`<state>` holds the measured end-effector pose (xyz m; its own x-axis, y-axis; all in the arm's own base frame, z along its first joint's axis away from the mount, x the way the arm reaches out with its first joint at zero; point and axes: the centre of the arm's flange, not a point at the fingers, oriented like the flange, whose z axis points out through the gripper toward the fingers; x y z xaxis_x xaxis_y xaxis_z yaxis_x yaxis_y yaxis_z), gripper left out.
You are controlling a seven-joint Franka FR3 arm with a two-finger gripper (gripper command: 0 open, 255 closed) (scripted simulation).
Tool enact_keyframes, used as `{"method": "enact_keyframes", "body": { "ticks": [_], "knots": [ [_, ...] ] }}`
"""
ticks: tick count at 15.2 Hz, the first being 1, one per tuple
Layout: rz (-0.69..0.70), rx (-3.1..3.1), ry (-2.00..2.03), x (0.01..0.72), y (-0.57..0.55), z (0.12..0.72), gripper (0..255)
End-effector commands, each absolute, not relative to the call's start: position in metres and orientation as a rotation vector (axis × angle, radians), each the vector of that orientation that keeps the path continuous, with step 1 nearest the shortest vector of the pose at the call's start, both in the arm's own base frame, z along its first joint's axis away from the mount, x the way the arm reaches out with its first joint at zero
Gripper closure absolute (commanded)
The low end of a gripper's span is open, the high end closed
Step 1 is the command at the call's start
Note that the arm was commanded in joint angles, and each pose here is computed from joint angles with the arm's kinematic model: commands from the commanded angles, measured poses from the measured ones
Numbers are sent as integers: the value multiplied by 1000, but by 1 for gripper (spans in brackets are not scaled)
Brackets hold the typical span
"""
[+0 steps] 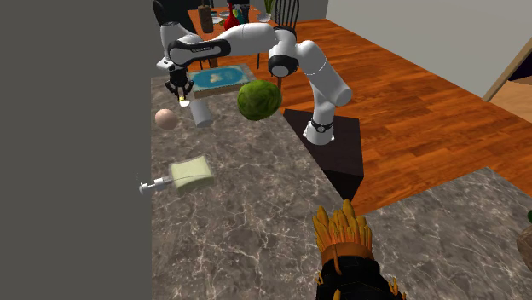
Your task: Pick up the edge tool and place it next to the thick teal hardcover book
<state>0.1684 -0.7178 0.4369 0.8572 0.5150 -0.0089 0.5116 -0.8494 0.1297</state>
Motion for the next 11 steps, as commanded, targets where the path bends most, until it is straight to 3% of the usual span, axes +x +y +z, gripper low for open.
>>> {"method": "enact_keyframes", "body": {
  "ticks": [1,7,8,11],
  "knots": [
    [39,2903,806,169,-718,433,255],
    [39,2903,806,169,-718,433,255],
    [39,2903,806,169,-718,433,0],
    [39,2903,806,169,-718,433,0]
  ]
}}
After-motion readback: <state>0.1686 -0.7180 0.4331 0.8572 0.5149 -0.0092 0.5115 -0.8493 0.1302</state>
